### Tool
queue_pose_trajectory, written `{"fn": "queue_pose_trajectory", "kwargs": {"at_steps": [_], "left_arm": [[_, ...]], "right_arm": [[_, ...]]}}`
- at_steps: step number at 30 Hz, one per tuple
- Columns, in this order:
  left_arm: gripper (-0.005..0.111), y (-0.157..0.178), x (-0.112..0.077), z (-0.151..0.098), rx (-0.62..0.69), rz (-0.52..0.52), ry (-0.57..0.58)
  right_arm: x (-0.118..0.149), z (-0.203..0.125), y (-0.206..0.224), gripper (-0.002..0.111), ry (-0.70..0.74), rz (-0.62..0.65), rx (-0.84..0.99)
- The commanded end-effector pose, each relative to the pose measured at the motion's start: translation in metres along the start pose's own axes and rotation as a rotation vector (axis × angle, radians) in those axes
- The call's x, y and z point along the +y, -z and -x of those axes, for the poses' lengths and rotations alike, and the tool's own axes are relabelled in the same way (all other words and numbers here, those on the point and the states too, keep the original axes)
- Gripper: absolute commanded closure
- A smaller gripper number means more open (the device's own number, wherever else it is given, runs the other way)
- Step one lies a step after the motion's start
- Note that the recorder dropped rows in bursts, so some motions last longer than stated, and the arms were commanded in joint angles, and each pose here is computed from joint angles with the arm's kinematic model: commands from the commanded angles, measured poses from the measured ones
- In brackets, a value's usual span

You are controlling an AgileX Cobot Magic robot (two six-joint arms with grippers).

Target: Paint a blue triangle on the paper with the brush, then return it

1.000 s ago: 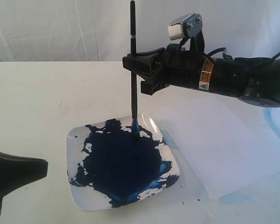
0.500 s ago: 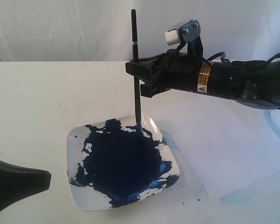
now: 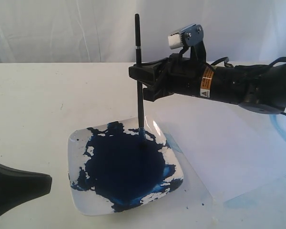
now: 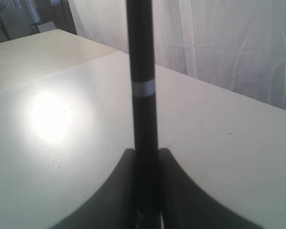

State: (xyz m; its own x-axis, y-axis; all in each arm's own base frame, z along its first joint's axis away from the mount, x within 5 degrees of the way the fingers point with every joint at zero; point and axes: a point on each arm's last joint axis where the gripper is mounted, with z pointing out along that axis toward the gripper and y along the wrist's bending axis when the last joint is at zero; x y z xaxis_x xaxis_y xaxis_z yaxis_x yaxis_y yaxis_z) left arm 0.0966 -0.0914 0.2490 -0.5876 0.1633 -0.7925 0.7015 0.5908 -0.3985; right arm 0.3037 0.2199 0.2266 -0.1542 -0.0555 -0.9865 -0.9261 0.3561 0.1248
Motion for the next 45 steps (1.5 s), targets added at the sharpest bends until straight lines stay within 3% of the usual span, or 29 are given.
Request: {"fn": "queue_pose_trajectory", "kwargs": {"at_steps": [1, 6, 14, 23, 28, 32, 37, 45], "left_arm": [[0.107, -0.001, -0.002, -0.002, 0.004, -0.025, 0.013], [0.107, -0.001, -0.002, -0.002, 0.004, -0.025, 0.013], [0.107, -0.001, -0.006, 0.008, -0.082, -0.076, 0.053], [0.107, -0.022, -0.01, 0.055, -0.101, -0.282, -0.016], [0.107, -0.068, -0.022, 0.076, -0.004, -0.36, -0.073], [0.107, -0.115, -0.039, 0.092, 0.058, -0.334, -0.161], [0.107, -0.178, -0.06, 0.108, 0.11, -0.385, -0.24], [0.107, -0.261, -0.047, 0.117, 0.176, -0.375, -0.314]], "right_arm": [[-0.002, 0.003, 0.001, 0.108, 0.003, -0.009, -0.016], [-0.001, 0.011, 0.003, 0.108, -0.003, -0.007, -0.059], [0.01, 0.066, 0.033, 0.108, 0.08, -0.054, -0.198], [0.005, 0.119, 0.096, 0.108, 0.102, -0.171, -0.328], [-0.004, 0.127, 0.138, 0.108, 0.059, -0.235, -0.259], [-0.014, 0.122, 0.161, 0.108, 0.029, -0.254, -0.195], [-0.033, 0.116, 0.175, 0.108, 0.012, -0.307, -0.225], [-0.067, 0.081, 0.17, 0.108, -0.009, -0.275, -0.205]]}}
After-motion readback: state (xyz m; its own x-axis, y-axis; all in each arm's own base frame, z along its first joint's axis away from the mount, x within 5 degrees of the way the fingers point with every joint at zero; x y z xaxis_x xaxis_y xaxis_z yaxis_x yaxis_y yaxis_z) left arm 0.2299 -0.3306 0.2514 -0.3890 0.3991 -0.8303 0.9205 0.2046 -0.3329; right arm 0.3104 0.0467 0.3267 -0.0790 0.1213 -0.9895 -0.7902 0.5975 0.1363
